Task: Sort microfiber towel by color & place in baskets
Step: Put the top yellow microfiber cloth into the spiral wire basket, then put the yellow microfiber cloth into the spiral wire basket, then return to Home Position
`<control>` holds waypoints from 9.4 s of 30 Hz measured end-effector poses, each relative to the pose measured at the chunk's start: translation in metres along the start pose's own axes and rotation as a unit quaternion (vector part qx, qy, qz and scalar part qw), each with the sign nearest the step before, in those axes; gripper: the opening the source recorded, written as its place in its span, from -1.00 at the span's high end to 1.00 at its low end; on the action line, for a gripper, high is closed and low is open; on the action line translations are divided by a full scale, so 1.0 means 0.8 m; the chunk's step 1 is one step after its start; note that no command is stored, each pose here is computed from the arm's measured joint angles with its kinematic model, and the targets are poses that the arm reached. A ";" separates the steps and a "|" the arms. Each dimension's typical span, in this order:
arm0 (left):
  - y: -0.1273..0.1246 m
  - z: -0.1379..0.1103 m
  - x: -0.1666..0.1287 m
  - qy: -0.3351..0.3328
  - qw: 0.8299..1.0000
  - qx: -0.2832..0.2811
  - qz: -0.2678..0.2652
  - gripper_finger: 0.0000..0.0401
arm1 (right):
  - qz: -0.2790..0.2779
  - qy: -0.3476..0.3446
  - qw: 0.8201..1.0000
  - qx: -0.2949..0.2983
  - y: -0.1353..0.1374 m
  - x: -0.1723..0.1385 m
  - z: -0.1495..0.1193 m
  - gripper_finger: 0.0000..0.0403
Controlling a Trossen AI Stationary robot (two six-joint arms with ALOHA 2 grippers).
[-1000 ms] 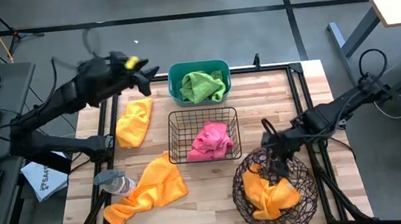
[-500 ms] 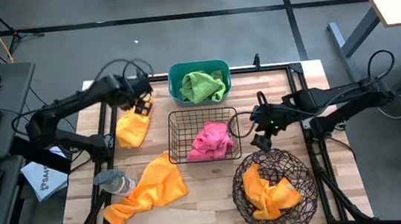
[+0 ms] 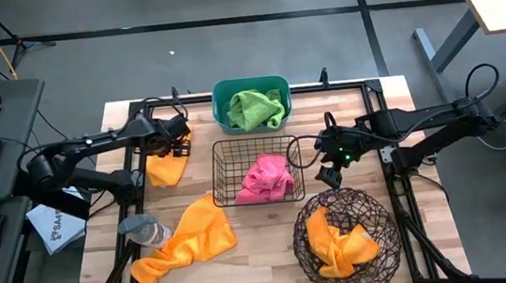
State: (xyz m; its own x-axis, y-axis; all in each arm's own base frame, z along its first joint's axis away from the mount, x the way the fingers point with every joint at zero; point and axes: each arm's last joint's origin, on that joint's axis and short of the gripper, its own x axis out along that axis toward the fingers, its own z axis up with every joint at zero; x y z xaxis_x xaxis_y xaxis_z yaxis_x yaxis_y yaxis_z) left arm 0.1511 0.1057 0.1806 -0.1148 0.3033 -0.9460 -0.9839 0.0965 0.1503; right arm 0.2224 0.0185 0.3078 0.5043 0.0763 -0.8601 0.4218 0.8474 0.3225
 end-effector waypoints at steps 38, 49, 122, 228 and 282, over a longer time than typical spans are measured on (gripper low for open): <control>-0.005 0.058 -0.344 -0.374 0.833 0.135 -0.384 1.00 | -0.041 -0.350 0.935 -0.029 0.000 -0.196 0.026 -0.54; -0.200 -0.024 -0.356 -0.335 0.664 0.315 -0.589 1.00 | -0.091 -0.398 0.912 0.031 -0.014 -0.220 0.014 -0.54; -0.209 -0.197 -0.277 -0.155 0.743 0.495 -0.423 -0.13 | 0.055 -0.030 0.995 0.079 0.076 0.018 -0.111 -0.54; -0.463 -0.256 -0.181 -0.260 0.590 0.430 -0.631 0.20 | 0.193 -0.522 0.830 0.032 0.026 -0.171 -0.071 -0.54; 0.005 -0.130 -0.128 -0.439 0.655 0.154 -0.595 -0.08 | 0.135 -0.245 0.946 0.166 0.064 -0.061 -0.123 -0.46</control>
State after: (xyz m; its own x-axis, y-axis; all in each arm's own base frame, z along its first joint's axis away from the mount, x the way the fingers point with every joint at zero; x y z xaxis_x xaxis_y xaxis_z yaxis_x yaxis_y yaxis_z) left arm 0.1445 -0.0231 0.2480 0.9649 0.2544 0.0643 -0.2145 0.9058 -0.3653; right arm 0.1454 0.1101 0.3275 0.8816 -0.0554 -0.4688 0.4006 0.6132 0.6808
